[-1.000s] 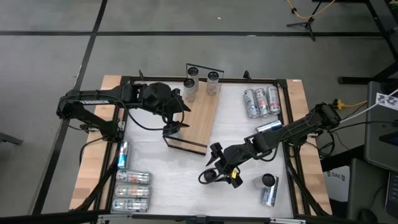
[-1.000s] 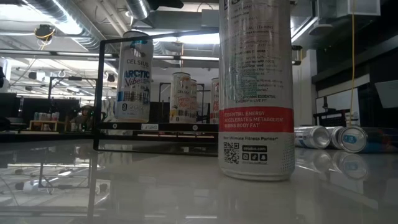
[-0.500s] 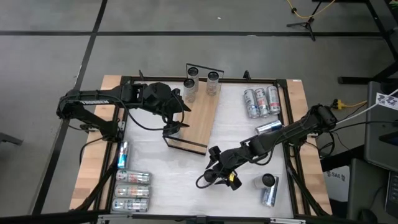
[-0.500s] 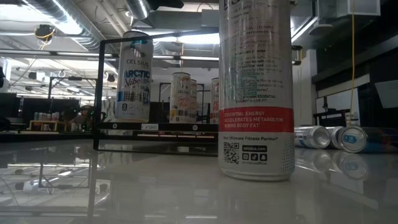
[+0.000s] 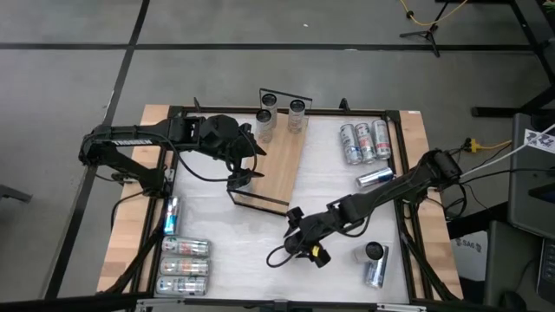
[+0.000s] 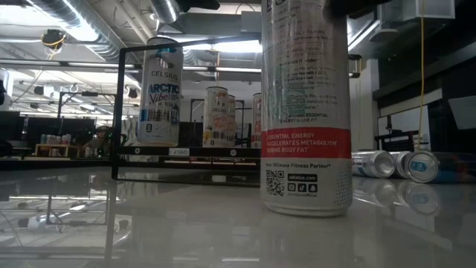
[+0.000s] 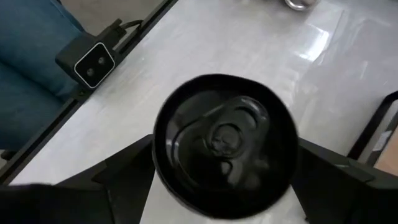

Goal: Place canned beverage on shelf
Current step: Put the bottom middle pink soda can on the shelf aligned with the other pink soda can

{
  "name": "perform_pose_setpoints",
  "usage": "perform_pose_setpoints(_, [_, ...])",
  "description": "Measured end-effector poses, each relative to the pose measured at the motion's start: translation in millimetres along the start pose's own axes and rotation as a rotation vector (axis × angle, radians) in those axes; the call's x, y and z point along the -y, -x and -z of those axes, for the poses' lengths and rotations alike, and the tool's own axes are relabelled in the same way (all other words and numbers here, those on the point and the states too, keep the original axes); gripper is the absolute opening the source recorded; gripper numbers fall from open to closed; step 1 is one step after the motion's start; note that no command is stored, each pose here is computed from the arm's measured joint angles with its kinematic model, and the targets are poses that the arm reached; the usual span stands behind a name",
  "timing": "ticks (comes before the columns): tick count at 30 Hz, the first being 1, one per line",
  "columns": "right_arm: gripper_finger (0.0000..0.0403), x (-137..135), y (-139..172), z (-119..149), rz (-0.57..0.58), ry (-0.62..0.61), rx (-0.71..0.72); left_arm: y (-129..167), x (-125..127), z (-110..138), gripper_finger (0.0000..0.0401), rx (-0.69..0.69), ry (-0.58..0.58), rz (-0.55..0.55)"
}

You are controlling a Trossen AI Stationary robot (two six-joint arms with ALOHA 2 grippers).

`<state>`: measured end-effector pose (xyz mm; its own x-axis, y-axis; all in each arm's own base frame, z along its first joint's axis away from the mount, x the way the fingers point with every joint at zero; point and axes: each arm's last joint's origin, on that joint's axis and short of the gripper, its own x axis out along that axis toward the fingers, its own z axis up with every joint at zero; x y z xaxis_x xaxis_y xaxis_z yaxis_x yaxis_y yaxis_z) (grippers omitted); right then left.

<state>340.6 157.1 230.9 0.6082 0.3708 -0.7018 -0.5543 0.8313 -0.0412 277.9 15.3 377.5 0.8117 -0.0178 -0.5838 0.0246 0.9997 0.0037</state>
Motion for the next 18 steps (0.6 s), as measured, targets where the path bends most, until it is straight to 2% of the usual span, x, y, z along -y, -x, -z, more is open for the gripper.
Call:
perform_pose_setpoints(8, [0.0243,0.1,-0.2,-0.9,0.001,-0.006,0.010,0.0,0.0,-0.1,0.0306,0.001,0.000,0.000])
perform_pose_setpoints(13, [0.0242,0.9,4.8,-1.8,0.040,-0.029,0.005,0.0,0.0,-0.1,0.0306,0.001,0.000,0.000])
perform_pose_setpoints(18, [0.0242,1.4,30.0,-6.7,0.098,-0.087,0.016,0.0,0.0,-0.3,0.0306,0.003,-0.001,0.000])
